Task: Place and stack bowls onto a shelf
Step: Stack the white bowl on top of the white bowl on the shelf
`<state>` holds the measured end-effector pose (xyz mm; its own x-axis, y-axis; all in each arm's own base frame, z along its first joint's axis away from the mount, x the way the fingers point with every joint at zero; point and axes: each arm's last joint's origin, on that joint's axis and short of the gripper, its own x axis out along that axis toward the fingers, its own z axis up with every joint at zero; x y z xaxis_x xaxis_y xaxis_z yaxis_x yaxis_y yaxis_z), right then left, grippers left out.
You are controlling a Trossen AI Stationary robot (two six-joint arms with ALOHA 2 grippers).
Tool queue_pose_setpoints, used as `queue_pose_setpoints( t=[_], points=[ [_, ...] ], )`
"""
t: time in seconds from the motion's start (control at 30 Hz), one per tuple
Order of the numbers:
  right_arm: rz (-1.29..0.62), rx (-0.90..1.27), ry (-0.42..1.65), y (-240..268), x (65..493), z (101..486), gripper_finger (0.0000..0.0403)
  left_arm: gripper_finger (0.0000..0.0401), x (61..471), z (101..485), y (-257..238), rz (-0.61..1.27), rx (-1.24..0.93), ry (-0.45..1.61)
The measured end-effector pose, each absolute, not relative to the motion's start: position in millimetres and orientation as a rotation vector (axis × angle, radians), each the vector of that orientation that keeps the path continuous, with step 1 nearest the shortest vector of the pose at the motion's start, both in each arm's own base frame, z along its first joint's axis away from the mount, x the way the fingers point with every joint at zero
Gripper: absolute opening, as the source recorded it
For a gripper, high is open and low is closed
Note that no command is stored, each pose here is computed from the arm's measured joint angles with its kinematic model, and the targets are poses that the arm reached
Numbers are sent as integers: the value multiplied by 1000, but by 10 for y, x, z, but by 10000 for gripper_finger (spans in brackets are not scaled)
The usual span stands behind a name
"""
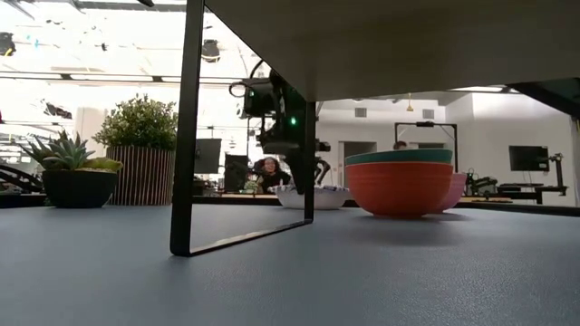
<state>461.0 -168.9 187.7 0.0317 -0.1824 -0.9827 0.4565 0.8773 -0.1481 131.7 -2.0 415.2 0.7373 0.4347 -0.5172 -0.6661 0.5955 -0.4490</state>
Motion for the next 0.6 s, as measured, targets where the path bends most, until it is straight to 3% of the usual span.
queue_pose_setpoints(
  t=[0.3, 0.47, 0.6],
  points=[
    [-393, 71, 1178, -1080, 4395, 3150, 21, 243, 1318, 4154, -19, 652, -650, 379],
    [-185, -145, 1061, -367, 3822, 4040, 21, 243, 1319, 4153, -20, 648, -649, 383],
    [21, -312, 1025, 295, 3245, 4469, 21, 243, 1319, 4153, -21, 646, -650, 384]
  ],
)
